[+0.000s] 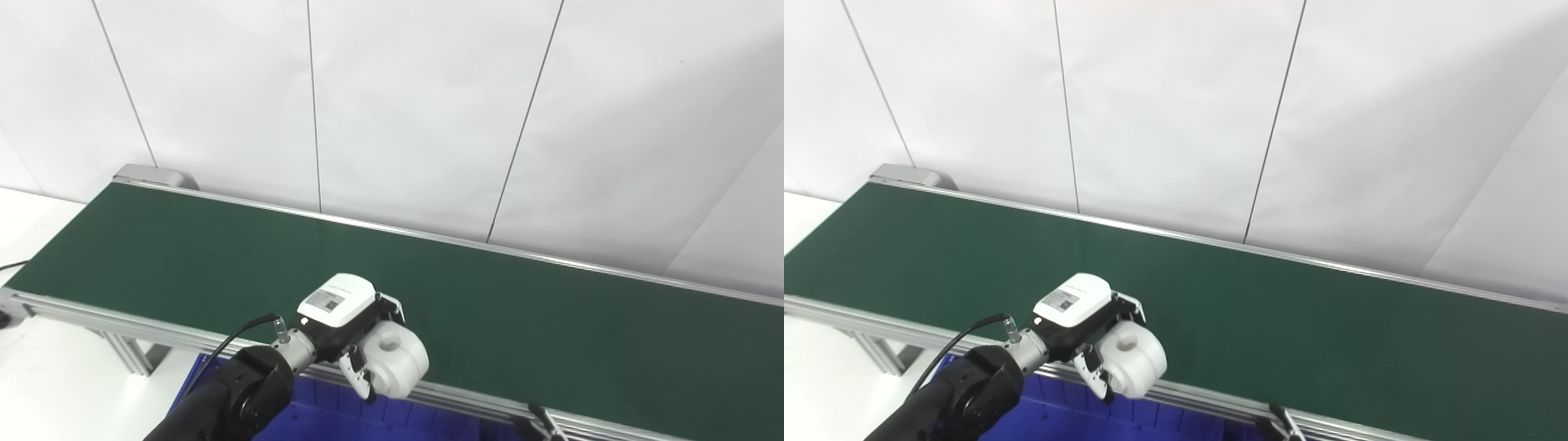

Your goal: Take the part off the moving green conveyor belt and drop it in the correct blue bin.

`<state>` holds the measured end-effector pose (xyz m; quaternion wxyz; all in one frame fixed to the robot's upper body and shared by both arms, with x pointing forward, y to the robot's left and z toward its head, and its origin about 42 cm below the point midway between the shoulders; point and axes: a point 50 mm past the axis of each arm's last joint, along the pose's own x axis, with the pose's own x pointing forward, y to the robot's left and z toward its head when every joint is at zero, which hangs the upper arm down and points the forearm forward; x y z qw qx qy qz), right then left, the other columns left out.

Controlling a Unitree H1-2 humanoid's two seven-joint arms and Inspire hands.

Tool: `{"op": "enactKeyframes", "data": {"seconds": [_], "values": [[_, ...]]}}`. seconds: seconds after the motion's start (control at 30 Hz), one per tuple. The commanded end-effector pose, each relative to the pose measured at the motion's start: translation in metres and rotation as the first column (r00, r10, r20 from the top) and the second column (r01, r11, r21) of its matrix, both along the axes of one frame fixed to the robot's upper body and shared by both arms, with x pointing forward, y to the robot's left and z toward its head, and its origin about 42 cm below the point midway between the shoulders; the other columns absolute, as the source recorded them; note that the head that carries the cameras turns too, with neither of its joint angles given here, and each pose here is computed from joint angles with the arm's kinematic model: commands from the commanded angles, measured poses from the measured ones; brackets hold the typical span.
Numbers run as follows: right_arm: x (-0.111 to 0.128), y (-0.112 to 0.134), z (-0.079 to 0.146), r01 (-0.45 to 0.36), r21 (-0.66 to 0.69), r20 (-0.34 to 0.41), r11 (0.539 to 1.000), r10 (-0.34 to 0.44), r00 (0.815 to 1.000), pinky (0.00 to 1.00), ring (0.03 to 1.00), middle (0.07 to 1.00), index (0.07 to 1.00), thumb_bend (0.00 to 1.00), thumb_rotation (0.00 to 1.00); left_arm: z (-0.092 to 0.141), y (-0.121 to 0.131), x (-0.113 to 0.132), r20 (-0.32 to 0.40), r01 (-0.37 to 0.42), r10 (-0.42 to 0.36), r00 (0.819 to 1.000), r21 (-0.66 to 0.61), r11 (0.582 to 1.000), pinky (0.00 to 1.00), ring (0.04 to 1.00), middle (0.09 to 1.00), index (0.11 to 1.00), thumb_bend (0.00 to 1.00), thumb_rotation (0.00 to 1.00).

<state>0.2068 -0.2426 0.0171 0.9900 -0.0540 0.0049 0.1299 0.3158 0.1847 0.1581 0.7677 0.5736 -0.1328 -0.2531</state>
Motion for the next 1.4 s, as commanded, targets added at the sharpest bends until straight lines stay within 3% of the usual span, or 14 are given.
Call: {"op": "enactKeyframes", "data": {"seconds": [0.0, 0.13, 0.4, 0.6, 0.8, 0.93, 1.03, 1.13, 1.3, 1.37], "values": [[0.011, -0.003, 0.022, -0.009, 0.011, 0.123, 1.000, 0.008, 0.992, 0.81, 0.852, 0.920, 0.929, 0.84, 0.95, 0.014, 0.000, -0.001, 0.042, 0.000, 0.000, 0.999, 0.000, 1.000, 0.35, 0.425, 0.483, 0.489, 0.52, 0.00], [0.017, -0.005, 0.036, -0.008, 0.000, 0.163, 1.000, 0.008, 0.987, 0.79, 0.841, 0.903, 0.922, 0.84, 0.95, 0.009, 0.000, -0.014, -0.010, -0.021, 0.021, 1.000, 0.016, 1.000, 0.36, 0.428, 0.483, 0.489, 0.52, 0.00], [0.022, -0.003, 0.053, -0.007, -0.008, 0.167, 1.000, 0.008, 0.986, 0.75, 0.827, 0.893, 0.916, 0.86, 0.96, -0.011, -0.003, -0.036, -0.092, -0.071, 0.073, 0.993, 0.027, 0.997, 0.36, 0.424, 0.472, 0.494, 0.52, 0.00], [0.021, -0.003, 0.057, 0.000, -0.004, 0.159, 1.000, 0.001, 0.987, 0.75, 0.827, 0.902, 0.913, 0.90, 0.95, -0.033, -0.007, -0.041, -0.002, -0.035, 0.035, 0.999, 0.119, 0.992, 0.38, 0.417, 0.476, 0.493, 0.52, 0.00], [0.020, -0.002, 0.058, -0.005, -0.008, 0.156, 1.000, 0.006, 0.988, 0.76, 0.826, 0.898, 0.917, 0.88, 0.95, -0.050, -0.007, -0.037, 0.003, -0.022, 0.021, 1.000, 0.122, 0.992, 0.41, 0.462, 0.532, 0.464, 0.52, 0.00], [0.021, -0.002, 0.058, -0.005, -0.003, 0.152, 1.000, 0.005, 0.988, 0.76, 0.824, 0.899, 0.915, 0.89, 0.95, -0.055, -0.008, -0.037, 0.028, -0.022, 0.019, 0.999, 0.120, 0.992, 0.39, 0.451, 0.514, 0.474, 0.52, 0.00], [0.021, -0.001, 0.058, -0.008, -0.003, 0.150, 1.000, 0.008, 0.989, 0.76, 0.824, 0.897, 0.916, 0.88, 0.95, -0.057, -0.009, -0.037, 0.043, -0.015, 0.009, 0.999, 0.141, 0.990, 0.36, 0.410, 0.452, 0.500, 0.52, 0.00], [0.021, -0.001, 0.058, -0.008, -0.004, 0.149, 1.000, 0.008, 0.989, 0.76, 0.824, 0.898, 0.914, 0.89, 0.95, -0.059, -0.011, -0.040, 0.027, 0.001, -0.004, 1.000, 0.137, 0.991, 0.35, 0.408, 0.446, 0.507, 0.52, 0.00], [0.021, 0.000, 0.058, -0.008, -0.010, 0.155, 1.000, 0.010, 0.988, 0.76, 0.821, 0.895, 0.917, 0.88, 0.95, -0.056, -0.012, -0.042, -0.011, 0.032, -0.031, 0.999, 0.171, 0.985, 0.43, 0.502, 0.502, 0.483, 0.52, 0.00], [0.020, 0.000, 0.057, -0.009, -0.012, 0.155, 1.000, 0.011, 0.988, 0.75, 0.820, 0.893, 0.917, 0.87, 0.95, -0.054, -0.013, -0.044, -0.019, 0.043, -0.040, 0.999, 0.201, 0.979, 0.48, 0.565, 0.592, 0.492, 0.52, 0.06]]}}
